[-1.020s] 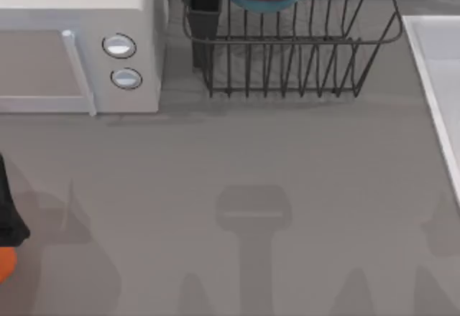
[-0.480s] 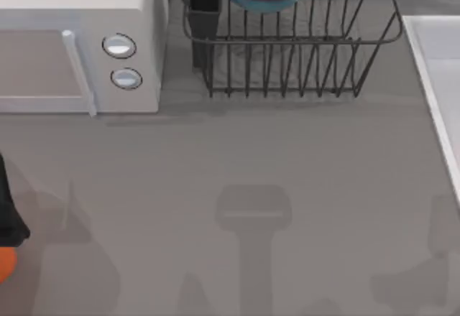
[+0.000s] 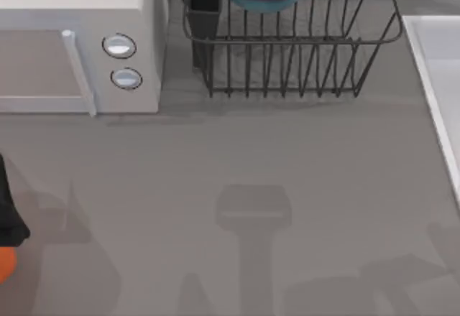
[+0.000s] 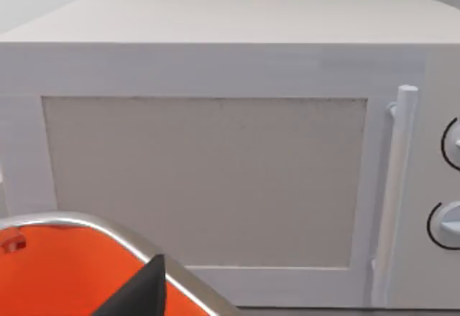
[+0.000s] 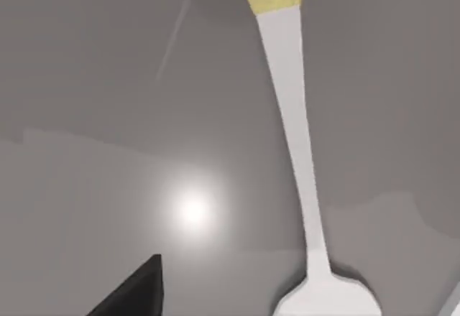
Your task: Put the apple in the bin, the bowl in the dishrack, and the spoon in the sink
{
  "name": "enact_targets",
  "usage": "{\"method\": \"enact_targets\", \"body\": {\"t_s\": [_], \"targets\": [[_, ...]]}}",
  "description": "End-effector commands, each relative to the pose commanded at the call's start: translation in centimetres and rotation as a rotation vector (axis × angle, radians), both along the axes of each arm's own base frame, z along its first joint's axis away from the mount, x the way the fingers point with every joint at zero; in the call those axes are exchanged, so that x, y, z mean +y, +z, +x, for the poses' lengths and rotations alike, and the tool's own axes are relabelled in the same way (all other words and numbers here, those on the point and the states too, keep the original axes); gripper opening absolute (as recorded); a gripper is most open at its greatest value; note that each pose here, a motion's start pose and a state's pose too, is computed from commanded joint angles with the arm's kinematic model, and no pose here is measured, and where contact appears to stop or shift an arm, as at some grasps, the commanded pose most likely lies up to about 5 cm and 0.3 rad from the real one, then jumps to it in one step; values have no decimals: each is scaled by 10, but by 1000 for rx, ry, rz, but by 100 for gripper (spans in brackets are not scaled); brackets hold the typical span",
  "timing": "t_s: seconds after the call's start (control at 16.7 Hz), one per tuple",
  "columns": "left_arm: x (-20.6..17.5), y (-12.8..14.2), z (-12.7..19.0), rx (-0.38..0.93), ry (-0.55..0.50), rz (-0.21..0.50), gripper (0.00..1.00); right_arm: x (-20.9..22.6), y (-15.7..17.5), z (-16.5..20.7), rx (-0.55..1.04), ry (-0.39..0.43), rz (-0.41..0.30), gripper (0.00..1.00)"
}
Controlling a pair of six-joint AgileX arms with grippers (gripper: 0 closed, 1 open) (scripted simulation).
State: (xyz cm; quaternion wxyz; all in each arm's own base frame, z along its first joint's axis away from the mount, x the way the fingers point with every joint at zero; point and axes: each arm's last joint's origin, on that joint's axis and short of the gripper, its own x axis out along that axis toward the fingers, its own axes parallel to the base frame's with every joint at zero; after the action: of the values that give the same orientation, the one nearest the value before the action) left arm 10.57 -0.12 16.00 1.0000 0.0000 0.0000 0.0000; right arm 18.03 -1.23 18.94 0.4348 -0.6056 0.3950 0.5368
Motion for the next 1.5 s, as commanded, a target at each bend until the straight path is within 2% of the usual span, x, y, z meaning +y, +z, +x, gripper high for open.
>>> {"method": "enact_targets", "body": {"t_s": [0.18, 0.36, 0.78, 1.26, 1.5], "targets": [[0, 0, 0, 0, 0, 0, 100, -1, 2, 10, 85, 142, 1, 100], [0, 0, 0, 0, 0, 0, 100, -2, 4, 15, 115, 199, 5, 100], [0, 0, 0, 0, 0, 0, 100, -1, -5, 16, 115, 201, 5, 100], [0, 0, 0, 0, 0, 0, 100, -2, -86, 17, 111, 200, 5, 100], [0, 0, 0, 0, 0, 0, 100, -1, -96, 14, 115, 199, 5, 100]]}}
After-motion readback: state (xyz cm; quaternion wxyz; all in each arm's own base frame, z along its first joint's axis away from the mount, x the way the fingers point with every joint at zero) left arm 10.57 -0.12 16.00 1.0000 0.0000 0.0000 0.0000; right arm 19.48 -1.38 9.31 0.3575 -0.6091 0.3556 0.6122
